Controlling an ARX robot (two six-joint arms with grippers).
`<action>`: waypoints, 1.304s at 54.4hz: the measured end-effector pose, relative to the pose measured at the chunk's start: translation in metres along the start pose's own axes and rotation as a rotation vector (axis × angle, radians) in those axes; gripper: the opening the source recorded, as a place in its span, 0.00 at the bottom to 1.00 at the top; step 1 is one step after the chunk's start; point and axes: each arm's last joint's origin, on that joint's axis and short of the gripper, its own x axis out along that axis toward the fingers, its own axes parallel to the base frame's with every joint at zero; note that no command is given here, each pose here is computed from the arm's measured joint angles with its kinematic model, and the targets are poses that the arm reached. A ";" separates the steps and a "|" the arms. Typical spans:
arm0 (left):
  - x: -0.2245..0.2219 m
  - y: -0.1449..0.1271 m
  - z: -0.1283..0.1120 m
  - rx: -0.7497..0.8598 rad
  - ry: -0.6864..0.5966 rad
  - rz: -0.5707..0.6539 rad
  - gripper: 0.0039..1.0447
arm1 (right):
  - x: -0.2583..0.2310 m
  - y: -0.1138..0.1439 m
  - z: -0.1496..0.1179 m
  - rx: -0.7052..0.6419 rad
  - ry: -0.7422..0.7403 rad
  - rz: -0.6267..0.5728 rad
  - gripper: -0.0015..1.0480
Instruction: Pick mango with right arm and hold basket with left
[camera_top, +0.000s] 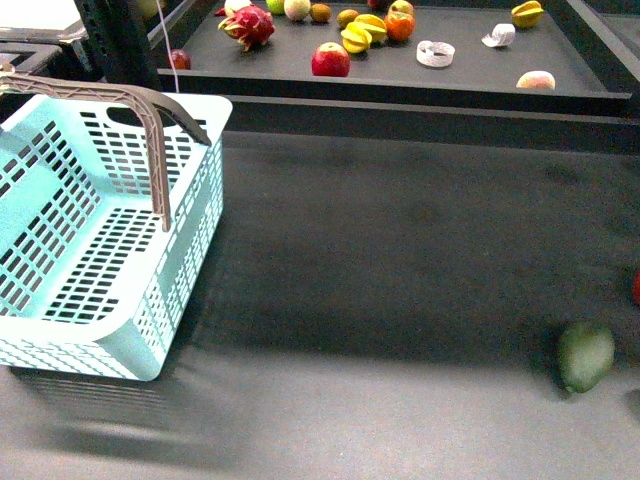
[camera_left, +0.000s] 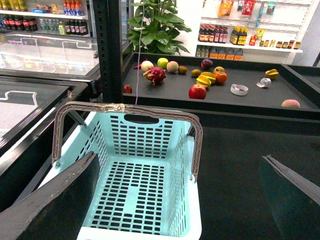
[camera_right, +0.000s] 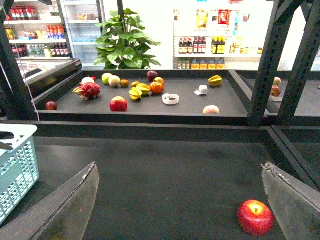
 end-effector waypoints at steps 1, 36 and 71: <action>0.000 0.000 0.000 0.000 0.000 0.000 0.95 | 0.000 0.000 0.000 0.000 0.000 0.000 0.92; 0.000 0.000 0.000 0.000 0.000 0.000 0.95 | 0.000 0.000 0.000 0.000 0.000 0.000 0.92; 0.138 -0.014 -0.044 -0.551 0.230 0.196 0.95 | 0.000 0.000 0.000 0.000 0.000 0.000 0.92</action>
